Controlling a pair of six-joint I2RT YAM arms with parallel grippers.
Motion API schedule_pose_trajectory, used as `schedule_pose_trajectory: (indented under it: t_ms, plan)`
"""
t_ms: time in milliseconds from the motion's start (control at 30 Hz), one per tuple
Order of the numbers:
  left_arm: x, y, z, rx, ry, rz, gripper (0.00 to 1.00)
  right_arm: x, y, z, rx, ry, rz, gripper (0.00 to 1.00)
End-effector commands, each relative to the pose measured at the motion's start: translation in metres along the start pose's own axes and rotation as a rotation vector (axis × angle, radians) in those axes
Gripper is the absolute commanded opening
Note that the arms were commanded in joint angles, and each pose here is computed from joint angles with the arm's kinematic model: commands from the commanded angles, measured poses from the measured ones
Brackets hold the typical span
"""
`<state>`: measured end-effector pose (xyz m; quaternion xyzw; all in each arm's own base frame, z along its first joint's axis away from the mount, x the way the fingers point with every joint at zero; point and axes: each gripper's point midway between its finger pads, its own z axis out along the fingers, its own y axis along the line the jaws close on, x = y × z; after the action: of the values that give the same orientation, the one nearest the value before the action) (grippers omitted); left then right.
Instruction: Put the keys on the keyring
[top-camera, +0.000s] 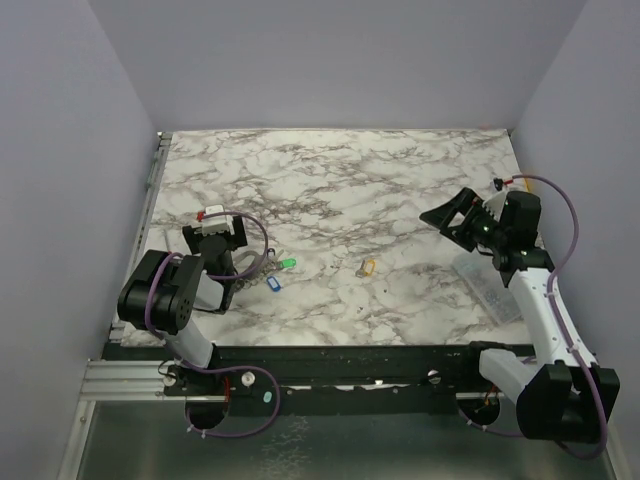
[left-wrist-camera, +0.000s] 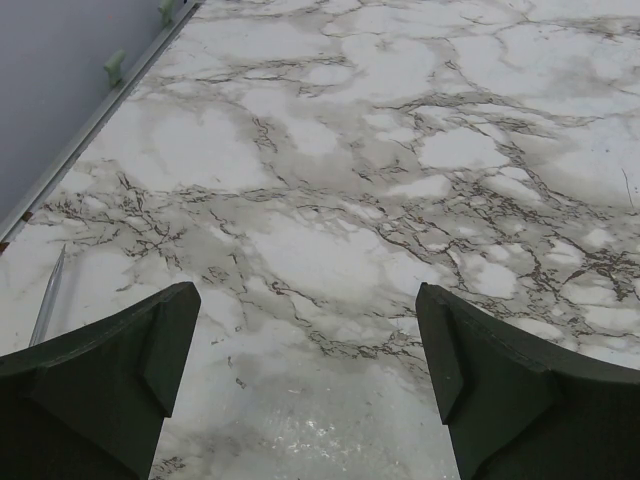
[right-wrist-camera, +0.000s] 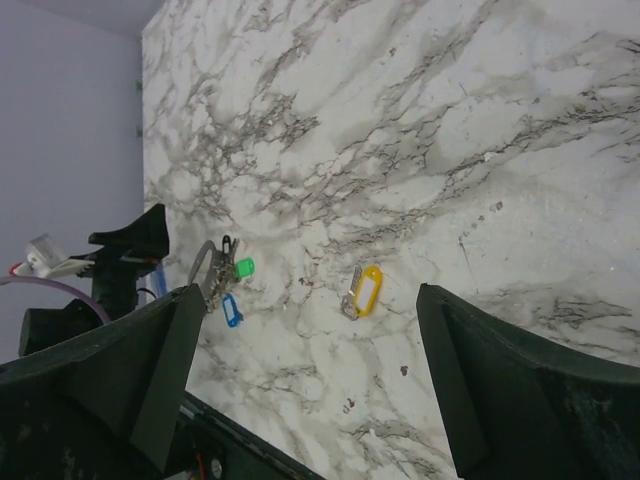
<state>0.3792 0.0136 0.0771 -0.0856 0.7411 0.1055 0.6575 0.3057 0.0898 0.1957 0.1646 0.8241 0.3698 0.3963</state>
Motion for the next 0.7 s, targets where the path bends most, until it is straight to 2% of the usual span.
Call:
schedule_pose_trajectory:
  t_ms: [0,200,333,500,667]
  plan:
    - [-0.005,0.001,0.002,-0.011,-0.024,-0.029,0.99,-0.012,-0.003,-0.005,0.068,-0.022,-0.059,1.00]
    - [-0.005,0.003,0.003,-0.020,-0.024,-0.039,0.99,-0.020,-0.007,-0.009,0.126,-0.020,-0.092,1.00]
    - [-0.011,0.024,-0.006,-0.130,-0.047,-0.103,0.99,-0.020,-0.003,-0.010,0.123,-0.007,-0.117,1.00]
    - [-0.036,0.032,-0.032,-0.120,-0.161,-0.142,0.99,-0.029,-0.004,-0.014,0.185,-0.021,-0.153,1.00]
    - [-0.059,0.039,-0.042,-0.151,-0.133,-0.174,0.99,-0.031,0.003,-0.010,0.188,-0.003,-0.160,1.00]
